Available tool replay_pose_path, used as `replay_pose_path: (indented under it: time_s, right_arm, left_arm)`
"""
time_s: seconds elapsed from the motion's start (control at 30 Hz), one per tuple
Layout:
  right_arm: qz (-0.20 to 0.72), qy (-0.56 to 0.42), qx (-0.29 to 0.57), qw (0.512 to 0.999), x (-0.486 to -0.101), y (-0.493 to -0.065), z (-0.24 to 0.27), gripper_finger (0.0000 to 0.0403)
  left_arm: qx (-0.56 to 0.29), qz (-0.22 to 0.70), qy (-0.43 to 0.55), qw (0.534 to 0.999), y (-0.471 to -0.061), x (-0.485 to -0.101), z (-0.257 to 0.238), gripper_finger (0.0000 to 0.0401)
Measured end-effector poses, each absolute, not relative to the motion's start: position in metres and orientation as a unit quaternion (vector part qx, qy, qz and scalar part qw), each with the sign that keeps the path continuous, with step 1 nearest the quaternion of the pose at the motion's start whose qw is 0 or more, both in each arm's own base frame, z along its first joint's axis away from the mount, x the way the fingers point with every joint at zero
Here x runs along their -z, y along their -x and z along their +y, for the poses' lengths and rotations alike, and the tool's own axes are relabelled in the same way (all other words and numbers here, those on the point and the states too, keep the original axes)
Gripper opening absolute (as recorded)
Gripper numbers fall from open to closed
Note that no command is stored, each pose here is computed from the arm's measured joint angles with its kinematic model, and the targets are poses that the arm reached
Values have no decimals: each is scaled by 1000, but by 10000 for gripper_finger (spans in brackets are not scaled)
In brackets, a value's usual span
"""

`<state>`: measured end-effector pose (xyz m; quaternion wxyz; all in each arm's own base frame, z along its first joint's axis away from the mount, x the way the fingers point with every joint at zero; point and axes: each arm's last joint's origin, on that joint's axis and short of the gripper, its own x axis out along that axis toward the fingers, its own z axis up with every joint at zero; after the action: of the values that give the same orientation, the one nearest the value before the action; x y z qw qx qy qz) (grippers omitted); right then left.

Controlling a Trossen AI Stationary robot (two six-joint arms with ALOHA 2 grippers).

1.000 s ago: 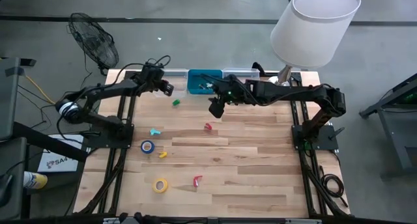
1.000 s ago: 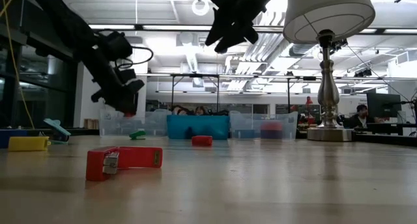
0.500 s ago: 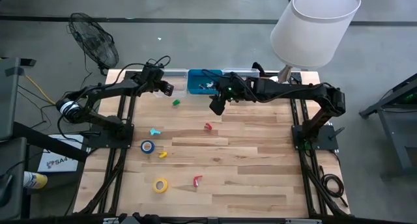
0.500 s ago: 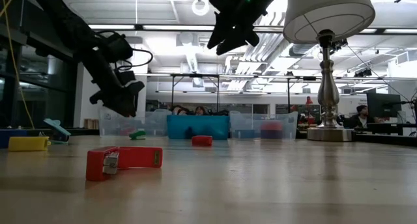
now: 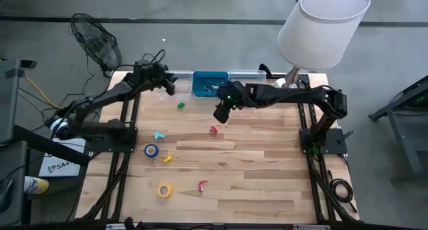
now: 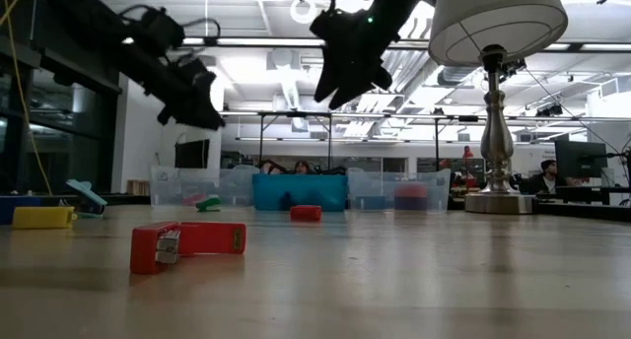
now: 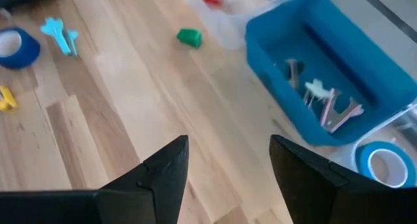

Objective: Pick and place Stapler, Stapler remover, tape
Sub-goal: Put the top red stapler into the left transparent bin

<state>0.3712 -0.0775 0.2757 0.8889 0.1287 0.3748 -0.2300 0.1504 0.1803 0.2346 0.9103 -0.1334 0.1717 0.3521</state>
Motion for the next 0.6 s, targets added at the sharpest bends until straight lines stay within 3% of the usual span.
replay_pose_path:
  time_s: [0.23,0.6]
  right_arm:
    - [425,-99,202,877,-250,-383,-58,206]
    - [479,-27,167,861,-205,-403,-22,206]
  left_arm:
    - [-297,109,89,944,-135,-268,156,136]
    - [-232,96,84,964,-116,-285,125,136]
